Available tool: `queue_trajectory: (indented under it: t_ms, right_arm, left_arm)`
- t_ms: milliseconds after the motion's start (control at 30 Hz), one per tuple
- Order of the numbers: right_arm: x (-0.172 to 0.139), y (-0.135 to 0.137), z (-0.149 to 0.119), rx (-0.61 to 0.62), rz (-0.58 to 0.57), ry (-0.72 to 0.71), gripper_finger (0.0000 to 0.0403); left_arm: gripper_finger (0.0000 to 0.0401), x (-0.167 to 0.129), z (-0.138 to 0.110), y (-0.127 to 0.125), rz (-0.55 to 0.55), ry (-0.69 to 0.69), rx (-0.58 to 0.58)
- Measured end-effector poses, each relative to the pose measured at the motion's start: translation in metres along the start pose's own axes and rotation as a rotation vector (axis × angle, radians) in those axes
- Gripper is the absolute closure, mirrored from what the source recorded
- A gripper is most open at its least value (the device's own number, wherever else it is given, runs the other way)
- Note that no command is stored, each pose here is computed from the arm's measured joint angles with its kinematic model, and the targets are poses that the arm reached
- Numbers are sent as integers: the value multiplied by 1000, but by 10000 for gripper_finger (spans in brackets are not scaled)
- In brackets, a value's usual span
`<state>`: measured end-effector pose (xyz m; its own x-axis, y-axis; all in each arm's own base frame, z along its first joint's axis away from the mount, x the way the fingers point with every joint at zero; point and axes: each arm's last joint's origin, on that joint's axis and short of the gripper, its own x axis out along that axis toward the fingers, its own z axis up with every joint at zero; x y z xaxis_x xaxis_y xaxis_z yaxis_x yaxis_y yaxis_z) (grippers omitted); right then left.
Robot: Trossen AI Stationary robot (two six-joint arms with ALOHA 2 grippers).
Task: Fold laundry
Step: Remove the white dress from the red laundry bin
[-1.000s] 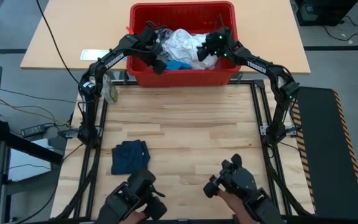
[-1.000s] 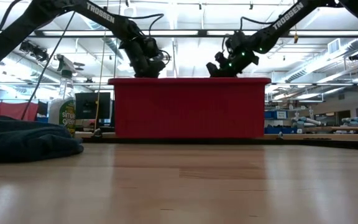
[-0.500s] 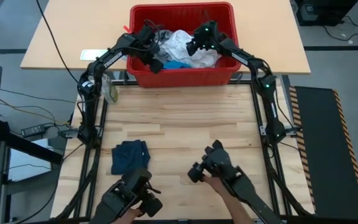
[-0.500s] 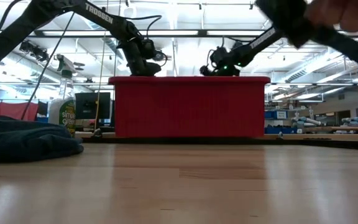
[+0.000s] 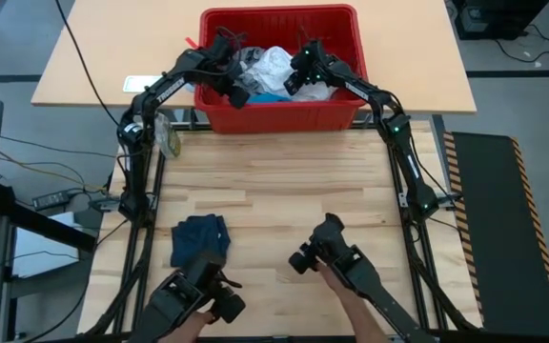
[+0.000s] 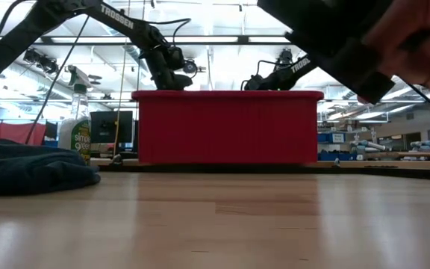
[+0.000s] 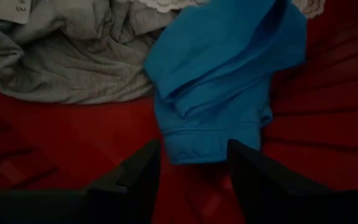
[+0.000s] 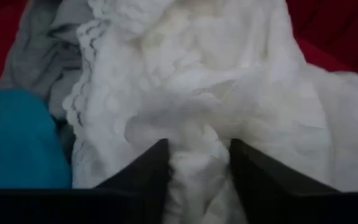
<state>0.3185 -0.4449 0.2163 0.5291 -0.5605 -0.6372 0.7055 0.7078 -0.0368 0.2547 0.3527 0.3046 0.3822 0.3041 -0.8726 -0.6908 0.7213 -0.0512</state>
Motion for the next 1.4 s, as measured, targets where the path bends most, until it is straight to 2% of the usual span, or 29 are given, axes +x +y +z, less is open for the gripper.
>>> queue_trajectory:
  t_ms: [133,167,300,500,600,733,867,1000,1067,1233,1400]
  right_arm:
    - [-2,-7,-2,12,27,8,371]
    - [-4,-7,0,14,39,5,383]
    - [-31,-8,18,16,29,-49,389]
    - [-99,-2,59,-8,70,-197,392]
    - [-143,10,80,-19,149,-295,392]
    - [-193,35,98,-26,336,-391,392]
    - [-237,72,110,-90,495,-463,392]
    - [-281,115,117,-113,567,-526,393]
    - [-299,136,117,-115,552,-551,393]
    - [-327,186,109,-79,342,-541,393]
    - [-343,228,88,-39,355,-411,393]
  left_arm:
    - [213,-1,2,3,2,-23,-4]
    - [213,-1,2,3,3,-27,-5]
    - [213,-1,3,4,10,-33,-5]
    - [213,-12,7,4,37,-95,25]
    - [213,-23,11,2,61,-158,63]
    - [213,-59,22,-6,94,-345,154]
    - [213,-83,28,-32,24,-469,310]
    - [213,-112,29,-69,-90,-594,445]
    - [213,-128,27,-89,-154,-654,486]
    - [213,-141,19,-149,-309,-695,591]
    - [218,-144,7,-194,-417,-672,625]
